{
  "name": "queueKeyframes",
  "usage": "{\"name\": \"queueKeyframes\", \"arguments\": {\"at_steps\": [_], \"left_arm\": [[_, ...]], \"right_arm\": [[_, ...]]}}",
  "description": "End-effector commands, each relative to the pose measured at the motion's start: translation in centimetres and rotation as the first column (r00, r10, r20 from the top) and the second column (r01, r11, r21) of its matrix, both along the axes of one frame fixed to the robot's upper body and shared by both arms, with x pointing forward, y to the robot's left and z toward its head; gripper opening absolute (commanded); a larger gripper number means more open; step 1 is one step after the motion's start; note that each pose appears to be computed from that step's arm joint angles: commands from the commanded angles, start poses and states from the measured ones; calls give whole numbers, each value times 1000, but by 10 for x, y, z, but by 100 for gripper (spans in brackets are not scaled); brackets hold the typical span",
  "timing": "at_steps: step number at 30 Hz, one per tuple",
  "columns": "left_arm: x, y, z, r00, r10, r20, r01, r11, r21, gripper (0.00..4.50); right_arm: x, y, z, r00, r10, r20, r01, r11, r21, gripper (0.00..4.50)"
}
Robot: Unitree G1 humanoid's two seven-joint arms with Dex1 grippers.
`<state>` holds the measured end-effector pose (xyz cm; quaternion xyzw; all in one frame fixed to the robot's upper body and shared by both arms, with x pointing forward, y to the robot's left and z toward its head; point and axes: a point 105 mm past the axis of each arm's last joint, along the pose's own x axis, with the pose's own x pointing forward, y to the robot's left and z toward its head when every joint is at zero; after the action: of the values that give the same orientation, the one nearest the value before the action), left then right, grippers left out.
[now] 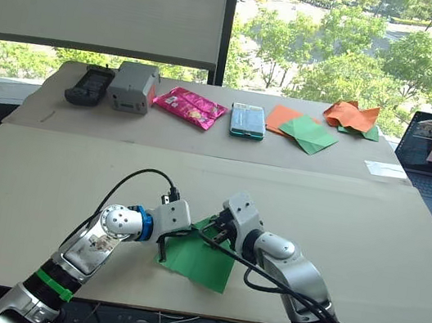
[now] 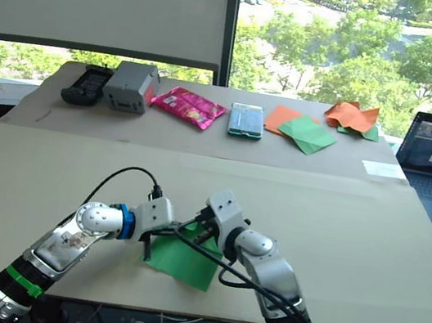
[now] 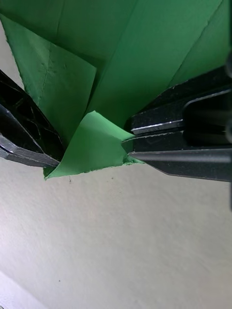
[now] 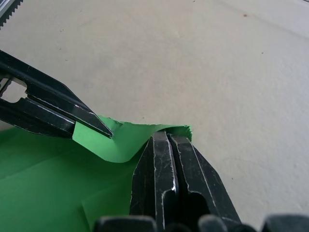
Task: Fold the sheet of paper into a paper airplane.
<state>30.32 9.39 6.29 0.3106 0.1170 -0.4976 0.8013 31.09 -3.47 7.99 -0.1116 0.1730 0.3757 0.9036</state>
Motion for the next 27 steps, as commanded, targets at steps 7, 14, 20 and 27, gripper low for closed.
{"name": "queueKeyframes", "arguments": {"at_steps": [7, 14, 20, 27], "left_arm": [[-5, 3, -11, 1000, 14, -10, -13, 998, 63, 2], [-8, -15, -11, 999, -37, 26, 36, 998, 51, 2], [-10, -15, -21, 997, -69, 40, 64, 992, 113, 2], [-9, -12, -25, 994, -95, 45, 87, 984, 157, 2]], "right_arm": [[-3, -19, 11, 999, -36, 21, 35, 999, 35, 0], [0, -24, 4, 999, -44, 14, 44, 999, 12, 0], [5, -16, 13, 998, -50, 44, 48, 998, 51, 0], [5, -5, 14, 997, -55, 45, 51, 995, 87, 0]]}}
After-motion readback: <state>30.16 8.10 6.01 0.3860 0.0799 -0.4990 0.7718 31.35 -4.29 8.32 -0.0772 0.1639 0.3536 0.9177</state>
